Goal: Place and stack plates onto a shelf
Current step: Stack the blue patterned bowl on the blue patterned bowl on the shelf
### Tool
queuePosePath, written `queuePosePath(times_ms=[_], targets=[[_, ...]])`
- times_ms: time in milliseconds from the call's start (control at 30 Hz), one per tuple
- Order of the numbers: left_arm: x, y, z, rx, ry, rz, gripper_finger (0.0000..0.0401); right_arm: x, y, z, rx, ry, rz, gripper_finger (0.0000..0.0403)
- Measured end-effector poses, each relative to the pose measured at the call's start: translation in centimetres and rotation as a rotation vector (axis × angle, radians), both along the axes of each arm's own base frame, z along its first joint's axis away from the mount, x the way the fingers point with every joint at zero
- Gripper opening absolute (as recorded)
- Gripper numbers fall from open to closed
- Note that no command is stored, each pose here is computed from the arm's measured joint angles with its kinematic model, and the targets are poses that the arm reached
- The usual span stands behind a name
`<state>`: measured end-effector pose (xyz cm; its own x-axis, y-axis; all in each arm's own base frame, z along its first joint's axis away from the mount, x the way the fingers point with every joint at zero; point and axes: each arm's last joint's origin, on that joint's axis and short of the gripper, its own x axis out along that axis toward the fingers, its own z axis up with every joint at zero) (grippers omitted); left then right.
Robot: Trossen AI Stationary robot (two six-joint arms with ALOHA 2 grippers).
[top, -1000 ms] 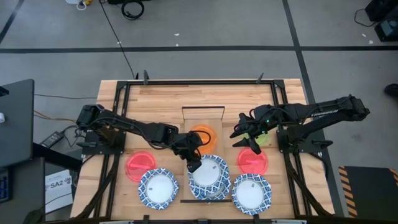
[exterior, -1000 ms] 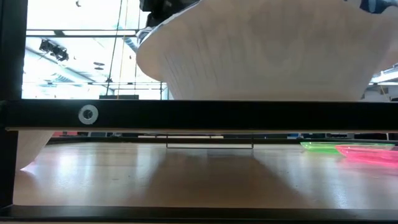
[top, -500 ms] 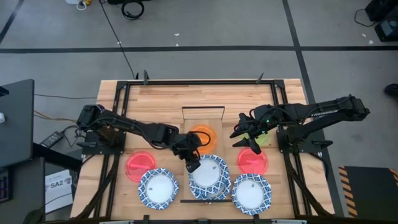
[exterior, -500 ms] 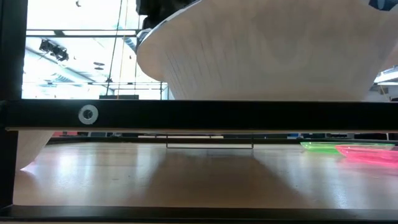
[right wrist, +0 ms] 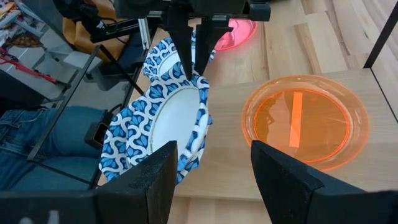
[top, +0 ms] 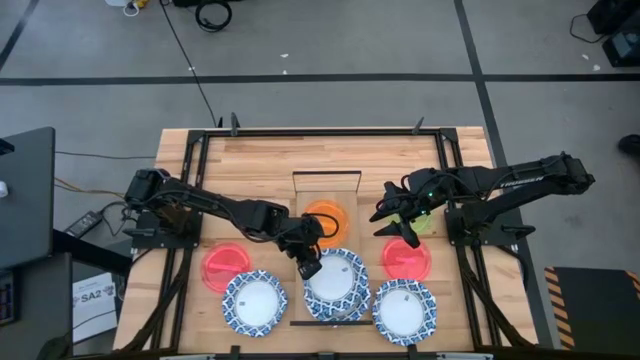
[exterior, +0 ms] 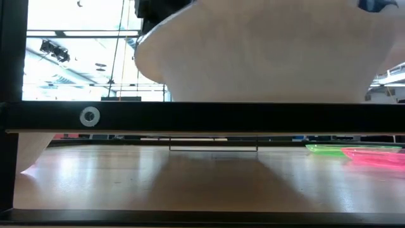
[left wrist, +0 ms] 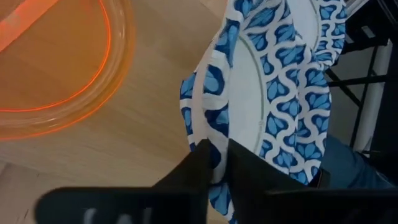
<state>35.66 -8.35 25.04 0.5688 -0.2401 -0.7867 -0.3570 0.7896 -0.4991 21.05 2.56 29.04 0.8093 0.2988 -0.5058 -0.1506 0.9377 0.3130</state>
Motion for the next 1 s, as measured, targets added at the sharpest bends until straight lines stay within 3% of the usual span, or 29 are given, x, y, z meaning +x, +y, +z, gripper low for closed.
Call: queuePosePath(times_ms=[133, 467, 1000], targets=[[0.0, 0.1, 0.1, -0.018, 0.002, -0.009, 0.001, 0.0, 0.0, 0.0, 0.0, 0.0, 0.0, 0.021], [0.2, 0.8, 0.2, -0.123, 0.015, -0.061, 0.001, 0.0, 0.0, 0.0, 0.0, 0.0, 0.0, 0.021], [0.5, -0.3, 0.5, -0.119, -0.051, -0.052, 0.0011, 0.0, 0.0, 0.0, 0.0, 0.0, 0.0, 0.021]])
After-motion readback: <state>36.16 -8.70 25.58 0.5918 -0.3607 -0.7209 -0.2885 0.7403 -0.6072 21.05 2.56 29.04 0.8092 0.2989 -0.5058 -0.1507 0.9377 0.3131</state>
